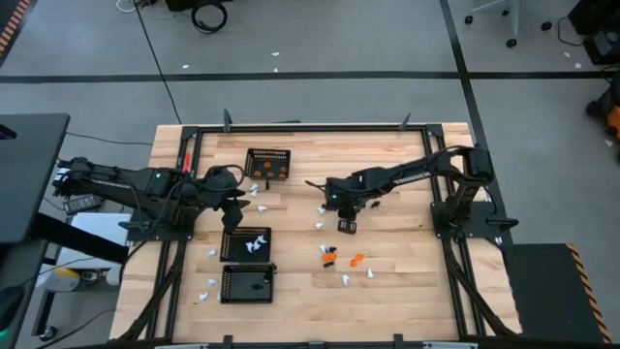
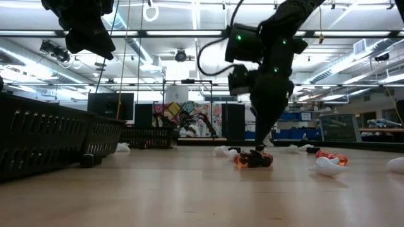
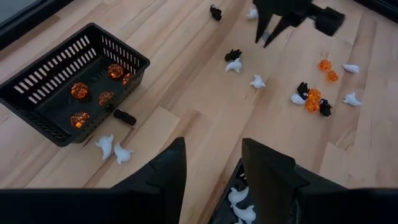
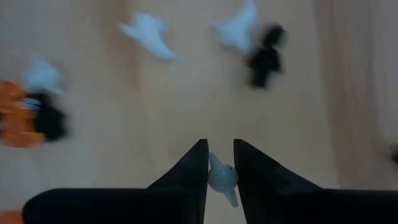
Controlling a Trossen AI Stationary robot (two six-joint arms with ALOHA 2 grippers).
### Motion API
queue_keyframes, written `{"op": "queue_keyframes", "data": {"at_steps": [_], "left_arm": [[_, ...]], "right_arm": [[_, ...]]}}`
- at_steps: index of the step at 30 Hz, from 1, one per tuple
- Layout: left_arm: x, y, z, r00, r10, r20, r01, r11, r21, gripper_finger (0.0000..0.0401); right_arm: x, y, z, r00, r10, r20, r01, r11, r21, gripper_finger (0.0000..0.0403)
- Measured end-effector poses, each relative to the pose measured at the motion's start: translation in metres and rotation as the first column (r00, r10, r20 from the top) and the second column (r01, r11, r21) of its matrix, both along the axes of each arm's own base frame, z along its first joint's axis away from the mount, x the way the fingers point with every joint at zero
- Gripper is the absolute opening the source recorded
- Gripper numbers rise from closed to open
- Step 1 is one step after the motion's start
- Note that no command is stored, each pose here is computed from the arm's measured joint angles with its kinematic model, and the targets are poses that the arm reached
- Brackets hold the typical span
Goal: Sort Halloween decoration
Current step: Put the white toy into the middle black bin
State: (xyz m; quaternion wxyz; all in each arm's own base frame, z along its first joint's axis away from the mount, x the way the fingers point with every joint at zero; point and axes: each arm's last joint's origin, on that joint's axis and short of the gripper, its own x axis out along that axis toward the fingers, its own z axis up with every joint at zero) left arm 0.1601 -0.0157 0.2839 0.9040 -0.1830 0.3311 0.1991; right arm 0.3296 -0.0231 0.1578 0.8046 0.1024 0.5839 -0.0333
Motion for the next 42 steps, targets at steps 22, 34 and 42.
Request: {"op": "queue_keyframes", "data": {"at_steps": [22,34,42], "left_arm": [[0.0,0.0,-0.001,1.0,-0.002,-0.008,0.002,1.0,0.004,0.0162],[-0.013,0.002,-0.011,0.986,0.02,-0.167,-0.018,1.0,0.013,0.0162],[-0.018,0.003,-0.014,0.973,0.031,-0.228,-0.032,0.999,0.0,0.0162]], "right_arm": [[0.072,0.047,0.062,0.921,0.033,0.389,-0.056,0.997,0.048,0.0073],[0.184,0.079,0.059,0.834,0.085,0.545,-0.15,0.986,0.075,0.0073],[0.214,0.083,0.018,0.86,0.083,0.504,-0.191,0.967,0.166,0.0087]]}}
